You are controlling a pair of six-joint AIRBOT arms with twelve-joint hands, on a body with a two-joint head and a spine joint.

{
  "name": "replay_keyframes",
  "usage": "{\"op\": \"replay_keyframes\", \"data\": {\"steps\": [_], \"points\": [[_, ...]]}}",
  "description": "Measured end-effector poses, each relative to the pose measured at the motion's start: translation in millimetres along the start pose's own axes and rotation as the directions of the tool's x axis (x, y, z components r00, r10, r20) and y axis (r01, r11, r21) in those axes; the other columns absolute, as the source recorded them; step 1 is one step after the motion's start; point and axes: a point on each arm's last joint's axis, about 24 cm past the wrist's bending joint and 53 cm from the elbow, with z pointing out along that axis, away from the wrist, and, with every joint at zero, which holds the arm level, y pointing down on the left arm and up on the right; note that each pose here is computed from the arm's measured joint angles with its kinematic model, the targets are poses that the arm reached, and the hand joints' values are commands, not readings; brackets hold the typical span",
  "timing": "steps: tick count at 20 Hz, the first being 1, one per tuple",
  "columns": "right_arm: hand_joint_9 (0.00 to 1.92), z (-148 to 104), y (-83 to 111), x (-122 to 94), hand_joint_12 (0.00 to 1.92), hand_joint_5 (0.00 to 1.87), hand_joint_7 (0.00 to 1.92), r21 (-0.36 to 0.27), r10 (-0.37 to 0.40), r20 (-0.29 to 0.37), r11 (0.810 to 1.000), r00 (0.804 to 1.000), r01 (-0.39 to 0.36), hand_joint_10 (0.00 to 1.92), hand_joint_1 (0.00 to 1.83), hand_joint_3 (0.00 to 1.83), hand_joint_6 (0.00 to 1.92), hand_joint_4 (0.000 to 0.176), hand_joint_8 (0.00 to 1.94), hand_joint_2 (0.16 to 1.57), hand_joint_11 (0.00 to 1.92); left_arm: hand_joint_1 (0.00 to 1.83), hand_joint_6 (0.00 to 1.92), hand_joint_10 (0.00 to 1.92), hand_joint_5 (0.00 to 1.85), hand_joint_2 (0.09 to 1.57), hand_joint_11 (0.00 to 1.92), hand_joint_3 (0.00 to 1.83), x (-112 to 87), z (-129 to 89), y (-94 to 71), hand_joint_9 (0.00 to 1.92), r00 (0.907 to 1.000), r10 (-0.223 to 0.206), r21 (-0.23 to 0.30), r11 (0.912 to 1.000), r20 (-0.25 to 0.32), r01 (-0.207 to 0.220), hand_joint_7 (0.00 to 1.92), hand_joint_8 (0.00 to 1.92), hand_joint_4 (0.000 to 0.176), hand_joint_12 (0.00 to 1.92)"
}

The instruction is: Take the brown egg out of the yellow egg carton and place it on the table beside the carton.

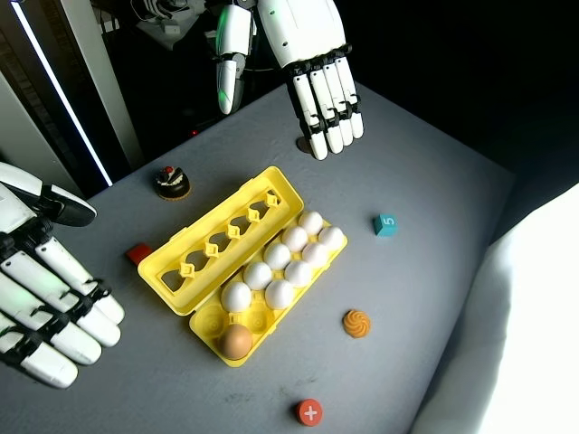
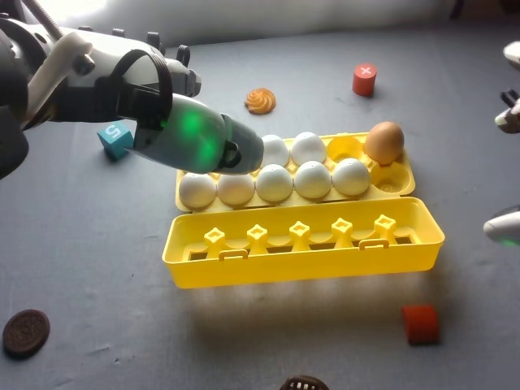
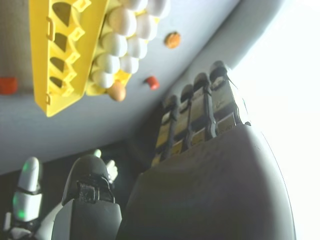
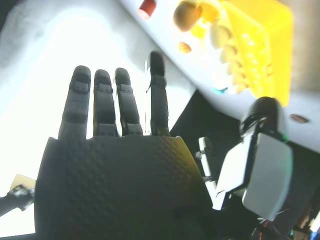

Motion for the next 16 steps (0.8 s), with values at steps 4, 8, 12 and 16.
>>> {"op": "replay_keyframes", "data": {"steps": [4, 8, 12, 16], "points": [[0.00, 31, 17.2, -3, 0.00, 0.70, 0.08, -0.080, -0.014, 0.053, 0.997, 0.998, 0.018, 0.00, 0.54, 0.00, 0.01, 0.041, 0.00, 0.75, 0.00, 0.00, 0.01, 0.00, 0.03, 1.17, 0.00, 0.01, 0.1, 0, 0.3, 0.00, 1.0000, -0.005, -0.001, 1.0000, 0.000, 0.005, 0.00, 0.00, 0.000, 0.00], [0.00, 66, 8.6, 5, 0.00, 0.70, 0.00, -0.064, 0.042, 0.052, 0.997, 0.998, -0.038, 0.00, 0.52, 0.03, 0.01, 0.108, 0.00, 0.90, 0.00, 0.00, 0.01, 0.01, 0.06, 1.17, 0.03, 0.00, 1.7, 0, -0.2, 0.03, 0.9999, -0.009, 0.000, 1.0000, -0.005, 0.009, 0.06, 0.01, 0.000, 0.02], [0.00, 97, 0.3, 16, 0.00, 0.76, 0.01, -0.061, 0.107, 0.027, 0.993, 0.994, -0.106, 0.00, 0.57, 0.01, 0.02, 0.100, 0.00, 0.88, 0.00, 0.00, 0.01, 0.01, 0.07, 1.16, 0.04, 0.00, 5.8, 0, 0.9, 0.05, 0.9997, -0.014, -0.005, 0.9999, -0.019, 0.014, 0.07, 0.01, 0.000, 0.03], [0.00, 122, 7.3, 30, 0.00, 0.77, 0.00, -0.083, 0.130, -0.008, 0.988, 0.991, -0.131, 0.00, 0.53, 0.01, 0.02, 0.119, 0.00, 0.89, 0.00, 0.00, 0.01, 0.01, 0.08, 1.17, 0.05, 0.00, 5.4, 0, 1.0, 0.07, 0.9998, -0.013, -0.005, 0.9999, -0.017, 0.013, 0.10, 0.01, 0.000, 0.04]]}}
